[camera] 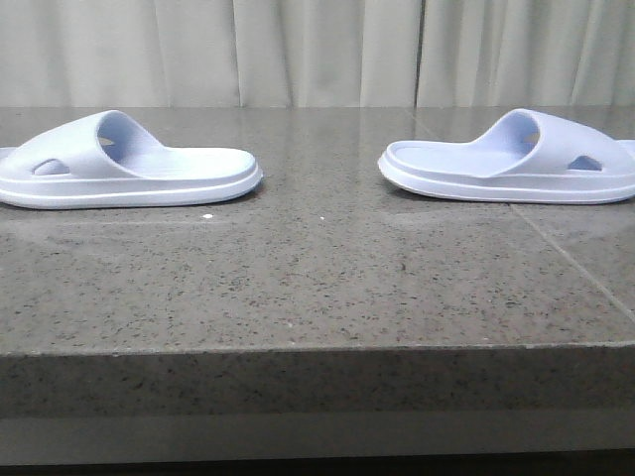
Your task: Insert blue slippers together front up
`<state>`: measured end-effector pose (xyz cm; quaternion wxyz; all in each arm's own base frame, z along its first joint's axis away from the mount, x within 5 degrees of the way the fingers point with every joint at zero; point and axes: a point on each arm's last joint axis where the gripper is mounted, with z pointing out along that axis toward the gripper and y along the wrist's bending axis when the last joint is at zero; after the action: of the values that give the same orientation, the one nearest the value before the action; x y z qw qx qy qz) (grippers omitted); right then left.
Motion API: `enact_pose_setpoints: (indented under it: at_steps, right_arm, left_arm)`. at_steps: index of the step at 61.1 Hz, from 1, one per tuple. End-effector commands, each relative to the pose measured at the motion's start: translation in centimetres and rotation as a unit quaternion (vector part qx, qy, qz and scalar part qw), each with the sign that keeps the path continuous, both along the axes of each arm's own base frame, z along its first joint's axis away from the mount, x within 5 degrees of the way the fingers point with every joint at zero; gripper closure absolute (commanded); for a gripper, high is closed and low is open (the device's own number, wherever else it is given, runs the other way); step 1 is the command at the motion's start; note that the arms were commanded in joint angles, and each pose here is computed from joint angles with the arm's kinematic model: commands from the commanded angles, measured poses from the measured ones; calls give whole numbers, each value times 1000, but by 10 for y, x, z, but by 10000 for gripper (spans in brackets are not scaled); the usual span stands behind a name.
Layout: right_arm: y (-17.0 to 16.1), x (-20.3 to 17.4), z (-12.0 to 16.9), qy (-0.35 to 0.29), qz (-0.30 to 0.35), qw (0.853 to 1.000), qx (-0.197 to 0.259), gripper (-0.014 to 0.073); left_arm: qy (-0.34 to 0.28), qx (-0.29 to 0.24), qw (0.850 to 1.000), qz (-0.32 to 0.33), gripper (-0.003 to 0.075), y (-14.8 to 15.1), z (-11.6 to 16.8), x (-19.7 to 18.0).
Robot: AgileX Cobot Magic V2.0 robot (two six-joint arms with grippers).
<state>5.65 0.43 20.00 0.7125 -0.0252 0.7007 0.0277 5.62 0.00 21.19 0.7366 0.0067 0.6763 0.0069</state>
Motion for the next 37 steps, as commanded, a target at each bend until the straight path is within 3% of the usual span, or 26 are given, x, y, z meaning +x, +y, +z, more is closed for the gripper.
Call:
enact_pose_setpoints:
  at_steps: [1,26,37]
  right_arm:
    - [-1,-2,10,-52,-4,999,-3,662]
    - [-1,-2,13,-68,-5,998,-1,662]
    - [-1,-7,37,-93,-3,995,18,662]
  left_arm:
    - [-49,-8,999,-4,741,0,7,-2]
    - [-66,-8,998,-4,741,0,10,-3]
    - [-120,-13,993,-4,741,0,40,-10]
